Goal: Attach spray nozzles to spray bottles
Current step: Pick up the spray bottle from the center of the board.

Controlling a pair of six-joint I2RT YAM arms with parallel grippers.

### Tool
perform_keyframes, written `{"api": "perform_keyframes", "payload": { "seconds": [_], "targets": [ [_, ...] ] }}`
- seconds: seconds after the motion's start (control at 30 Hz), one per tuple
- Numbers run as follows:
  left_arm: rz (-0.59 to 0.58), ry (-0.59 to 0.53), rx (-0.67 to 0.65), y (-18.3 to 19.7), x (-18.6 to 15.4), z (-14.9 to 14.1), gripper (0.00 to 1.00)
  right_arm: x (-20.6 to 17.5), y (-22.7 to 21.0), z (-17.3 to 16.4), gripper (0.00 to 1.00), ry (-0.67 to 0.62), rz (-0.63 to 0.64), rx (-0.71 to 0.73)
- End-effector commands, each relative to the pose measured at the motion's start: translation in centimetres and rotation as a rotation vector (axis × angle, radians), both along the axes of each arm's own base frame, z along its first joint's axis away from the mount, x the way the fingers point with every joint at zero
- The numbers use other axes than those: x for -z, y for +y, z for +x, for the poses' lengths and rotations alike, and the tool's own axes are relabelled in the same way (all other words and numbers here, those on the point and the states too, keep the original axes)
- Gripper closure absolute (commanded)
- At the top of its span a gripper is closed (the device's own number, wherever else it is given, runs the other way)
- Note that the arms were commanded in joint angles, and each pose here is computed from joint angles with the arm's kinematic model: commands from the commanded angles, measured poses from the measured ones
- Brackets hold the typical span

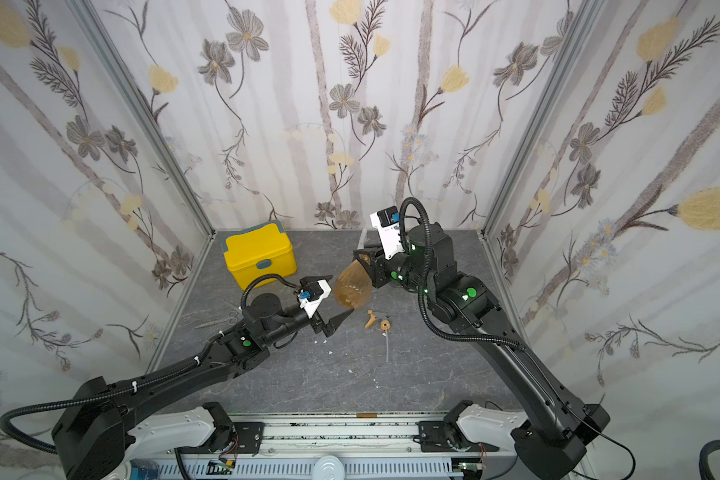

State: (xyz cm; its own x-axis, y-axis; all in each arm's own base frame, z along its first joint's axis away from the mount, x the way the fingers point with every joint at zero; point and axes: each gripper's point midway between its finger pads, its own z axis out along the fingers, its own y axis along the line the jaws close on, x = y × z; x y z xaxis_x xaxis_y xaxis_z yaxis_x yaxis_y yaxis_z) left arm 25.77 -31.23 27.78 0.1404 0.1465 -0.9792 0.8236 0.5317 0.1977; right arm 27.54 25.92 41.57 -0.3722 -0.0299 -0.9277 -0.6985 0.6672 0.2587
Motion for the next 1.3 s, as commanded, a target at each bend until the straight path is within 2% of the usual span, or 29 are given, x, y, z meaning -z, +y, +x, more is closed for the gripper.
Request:
{"api": "perform_keyframes", "payload": {
  "seconds": [0.0,0.27,0.67,0.77,0.8,0.9,0.97,1.07,1.13,1.27],
  "targets": [
    [-0.018,-0.023,-0.017,0.0,-0.6,0.3,0.00,-0.6,1.2,-1.0,0.83,0.024,0.061,-0.075],
    [-0.014,0.002,0.007,-0.7,-0.2,0.1,0.01,0.4,1.7,-0.6,0.83,0.043,0.057,-0.082],
    [0.008,0.022,0.022,-1.2,0.1,0.0,0.19,1.0,1.8,-0.5,0.80,0.044,0.060,-0.076],
    [0.004,0.021,0.012,-1.1,0.0,0.2,0.19,0.5,1.7,-0.6,0.71,0.034,0.071,-0.080],
    [0.000,0.022,0.009,-1.1,-0.1,0.3,0.19,0.3,1.6,-0.7,0.63,0.031,0.074,-0.076],
    [-0.014,0.026,-0.003,-1.0,-0.3,0.4,0.20,-0.3,1.3,-0.9,0.48,0.018,0.084,-0.069],
    [-0.026,0.026,-0.020,-0.8,-0.5,0.6,0.19,-1.1,0.6,-1.0,0.44,-0.003,0.095,-0.045],
    [-0.043,0.020,-0.051,-0.4,-0.8,1.0,0.19,-2.8,-1.4,-0.8,0.44,-0.060,0.116,0.055],
    [-0.068,0.004,-0.089,0.2,-1.4,1.4,0.19,-3.4,-4.0,0.1,0.45,-0.091,0.121,0.209],
    [-0.141,-0.040,-0.168,1.9,-3.6,1.6,0.19,-0.6,-8.8,2.2,0.49,-0.042,0.087,0.499]
  ]
}}
